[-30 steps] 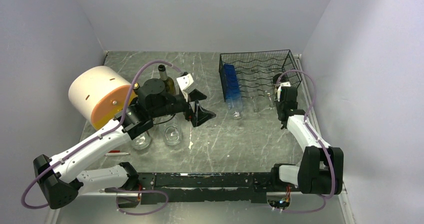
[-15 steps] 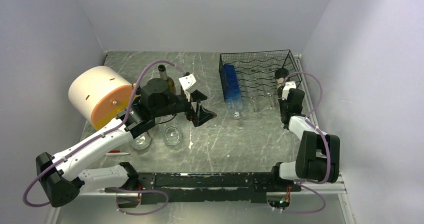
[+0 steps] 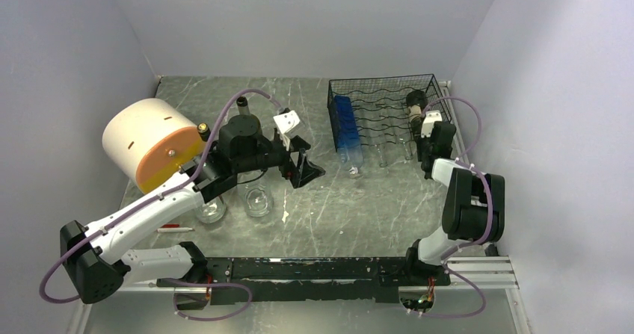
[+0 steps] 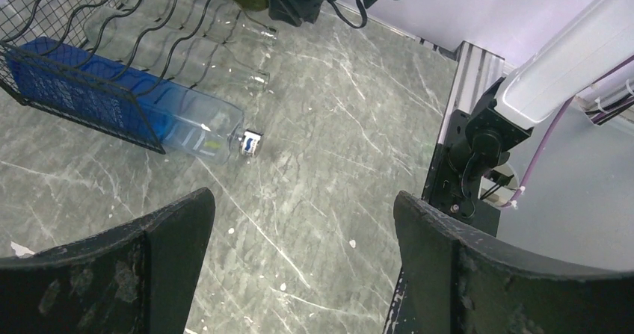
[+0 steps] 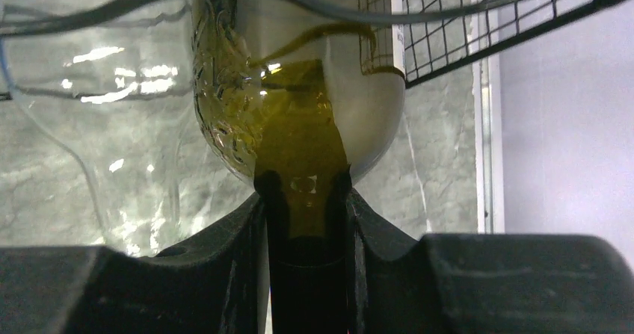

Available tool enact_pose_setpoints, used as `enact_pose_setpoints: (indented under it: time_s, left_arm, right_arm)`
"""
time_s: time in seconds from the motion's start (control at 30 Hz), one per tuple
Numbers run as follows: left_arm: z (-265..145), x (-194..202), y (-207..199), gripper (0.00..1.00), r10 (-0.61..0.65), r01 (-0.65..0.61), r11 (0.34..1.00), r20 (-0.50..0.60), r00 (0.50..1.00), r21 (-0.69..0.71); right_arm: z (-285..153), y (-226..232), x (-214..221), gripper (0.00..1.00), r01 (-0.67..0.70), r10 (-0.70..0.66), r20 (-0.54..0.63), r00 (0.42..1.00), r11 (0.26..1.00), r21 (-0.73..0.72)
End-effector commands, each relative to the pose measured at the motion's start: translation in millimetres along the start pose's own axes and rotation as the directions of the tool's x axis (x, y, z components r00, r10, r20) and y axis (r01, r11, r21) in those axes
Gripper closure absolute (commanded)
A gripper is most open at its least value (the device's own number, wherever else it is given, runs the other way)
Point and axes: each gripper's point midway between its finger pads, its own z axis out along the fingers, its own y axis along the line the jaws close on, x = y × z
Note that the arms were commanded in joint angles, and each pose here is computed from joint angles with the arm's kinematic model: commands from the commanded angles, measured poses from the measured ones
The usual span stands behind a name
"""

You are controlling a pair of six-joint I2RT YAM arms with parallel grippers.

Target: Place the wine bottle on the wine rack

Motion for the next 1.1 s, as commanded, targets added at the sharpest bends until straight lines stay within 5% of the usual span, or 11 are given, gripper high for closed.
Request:
enact_pose_setpoints:
  time_s: [0.0, 0.23, 0.73, 0.77, 0.83, 0.87, 1.07]
  left_arm:
    - [1.9, -12.2, 0.1, 0.07, 0.019, -0.019, 1.0, 0.012, 1.0, -0.005]
    - [6.9, -12.1, 1.8, 0.07, 0.008, -0.008, 1.0, -0.005, 1.0, -0.007]
    - [6.2, -10.8, 2.6, 0.07, 0.007, -0.007, 1.0, -0.007, 1.0, -0.012]
    - [6.2, -11.1, 2.5, 0.07, 0.008, -0.008, 1.0, -0.006, 1.0, -0.011]
    - [6.5, -10.5, 2.4, 0.07, 0.008, -0.008, 1.0, -0.01, 1.0, -0.01]
    - [6.7, -11.1, 2.5, 0.07, 0.01, -0.01, 1.0, -0.009, 1.0, -0.009]
    - [7.8, -8.5, 4.4, 0.07, 0.021, -0.021, 1.0, -0.019, 1.0, -0.015]
  right_arm:
    - [2.2, -36.2, -77.2, 0.87, -0.018, -0.007, 0.225, 0.974, 0.994, 0.107]
    - [10.2, -35.1, -73.5, 0.62, -0.027, 0.008, 0.19, 0.982, 0.995, 0.098]
    - [18.5, -33.4, -65.7, 0.56, 0.005, -0.019, 0.151, 0.988, 0.996, 0.091]
    - [17.6, -35.4, -65.6, 0.5, -0.008, -0.008, 0.148, 0.989, 0.995, 0.103]
    - [14.3, -41.5, -67.3, 0.19, -0.039, 0.016, 0.159, 0.987, 0.99, 0.138]
    - [13.3, -40.5, -68.2, 0.14, -0.039, 0.018, 0.162, 0.987, 0.991, 0.131]
    - [-6.1, -31.4, -77.3, 0.12, 0.001, -0.01, 0.162, 0.987, 0.998, 0.055]
